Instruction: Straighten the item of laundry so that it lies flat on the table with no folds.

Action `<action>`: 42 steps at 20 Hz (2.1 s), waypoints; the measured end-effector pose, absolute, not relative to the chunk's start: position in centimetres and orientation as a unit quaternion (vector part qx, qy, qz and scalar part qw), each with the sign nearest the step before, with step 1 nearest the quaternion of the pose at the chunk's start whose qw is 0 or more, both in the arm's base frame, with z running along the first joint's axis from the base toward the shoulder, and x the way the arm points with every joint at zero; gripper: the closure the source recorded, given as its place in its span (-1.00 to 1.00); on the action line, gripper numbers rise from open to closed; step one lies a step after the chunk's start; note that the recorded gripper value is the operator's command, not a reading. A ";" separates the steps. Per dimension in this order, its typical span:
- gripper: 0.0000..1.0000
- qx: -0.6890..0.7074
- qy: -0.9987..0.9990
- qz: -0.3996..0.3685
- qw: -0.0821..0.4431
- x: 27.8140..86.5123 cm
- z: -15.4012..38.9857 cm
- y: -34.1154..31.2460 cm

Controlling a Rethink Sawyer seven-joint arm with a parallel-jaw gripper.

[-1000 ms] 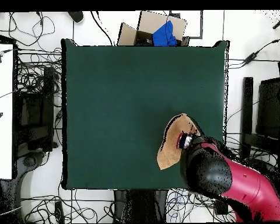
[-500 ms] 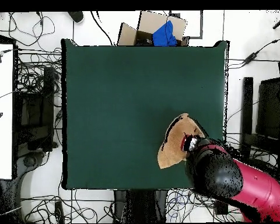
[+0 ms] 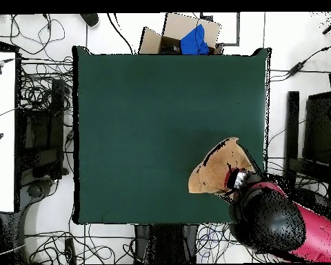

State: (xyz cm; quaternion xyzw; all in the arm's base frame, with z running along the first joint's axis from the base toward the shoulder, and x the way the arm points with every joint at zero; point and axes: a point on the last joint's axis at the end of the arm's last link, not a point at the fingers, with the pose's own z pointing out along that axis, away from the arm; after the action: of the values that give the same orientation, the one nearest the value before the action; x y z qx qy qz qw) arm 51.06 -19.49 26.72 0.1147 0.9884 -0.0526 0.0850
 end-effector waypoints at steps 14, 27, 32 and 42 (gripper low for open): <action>1.00 0.068 0.992 -0.072 0.080 50.2 30.6 -20.5; 1.00 0.038 0.996 -0.069 0.048 49.2 31.7 -20.8; 1.00 0.040 0.996 -0.069 0.048 49.1 31.7 -21.0; 1.00 0.046 0.996 -0.069 0.045 48.8 31.5 -21.8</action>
State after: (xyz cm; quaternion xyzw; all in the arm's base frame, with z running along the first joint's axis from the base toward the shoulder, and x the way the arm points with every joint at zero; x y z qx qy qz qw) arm 48.76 -21.76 31.47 0.0462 0.9955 -0.0687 0.0450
